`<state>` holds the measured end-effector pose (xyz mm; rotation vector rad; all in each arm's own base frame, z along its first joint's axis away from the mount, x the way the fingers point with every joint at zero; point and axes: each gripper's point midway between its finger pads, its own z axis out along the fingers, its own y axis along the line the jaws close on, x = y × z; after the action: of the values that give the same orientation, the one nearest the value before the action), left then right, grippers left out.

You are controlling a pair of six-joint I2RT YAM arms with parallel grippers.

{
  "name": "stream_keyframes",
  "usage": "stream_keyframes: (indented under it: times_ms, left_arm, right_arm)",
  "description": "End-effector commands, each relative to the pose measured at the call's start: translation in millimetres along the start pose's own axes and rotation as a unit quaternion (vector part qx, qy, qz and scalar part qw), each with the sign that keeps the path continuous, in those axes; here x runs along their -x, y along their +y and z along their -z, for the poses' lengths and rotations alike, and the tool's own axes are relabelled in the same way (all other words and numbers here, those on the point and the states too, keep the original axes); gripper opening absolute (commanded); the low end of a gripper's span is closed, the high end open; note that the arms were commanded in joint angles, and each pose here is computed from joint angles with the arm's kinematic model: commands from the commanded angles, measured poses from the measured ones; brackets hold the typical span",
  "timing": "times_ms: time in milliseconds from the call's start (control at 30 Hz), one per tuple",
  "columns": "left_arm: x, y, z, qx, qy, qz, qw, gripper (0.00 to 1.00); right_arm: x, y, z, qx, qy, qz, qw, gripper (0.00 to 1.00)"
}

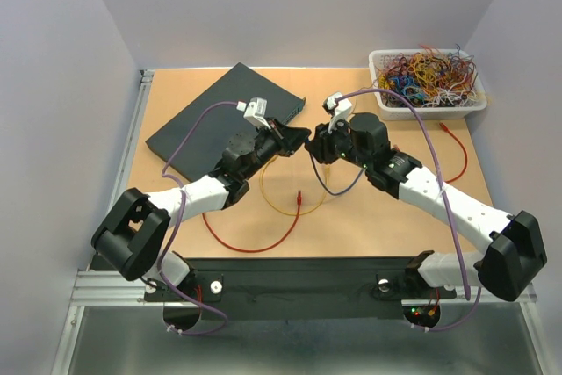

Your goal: Insert the plug into the switch port

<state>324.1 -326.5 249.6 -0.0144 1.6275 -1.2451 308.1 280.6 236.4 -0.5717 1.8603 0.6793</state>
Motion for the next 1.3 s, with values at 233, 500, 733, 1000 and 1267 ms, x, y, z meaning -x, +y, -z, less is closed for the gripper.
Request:
stream_keyframes:
  times_ms: [233,500,733,1000,1267]
  left_arm:
    - [24.6,-30.1,3.0,-0.037,-0.039,-0.003,0.999,0.00]
    - [27.3,-30.5,5.3,-0.035,-0.047,0.001,0.998,0.00]
    - [28.6,-19.4,7.2,-0.009,-0.056,0.011,0.998,0.00]
    - [29.1,-20.1,7.0,-0.009,-0.057,0.023,0.998,0.00]
    - [29.9,-23.2,8.2,-0.015,-0.059,0.028,0.998,0.00]
  right_arm:
    - [28.3,3.9,-6.7,-0.001,-0.039,0.007,0.999,0.33]
    - [29.6,1.6,-5.6,-0.008,-0.041,0.003,0.999,0.30]
    - [40.5,3.4,5.4,-0.009,-0.059,0.001,0.998,0.39]
    - [39.6,4.9,6.4,-0.005,-0.059,-0.001,0.998,0.42]
    - [41.5,6.3,4.0,-0.002,-0.060,-0.004,0.998,0.41]
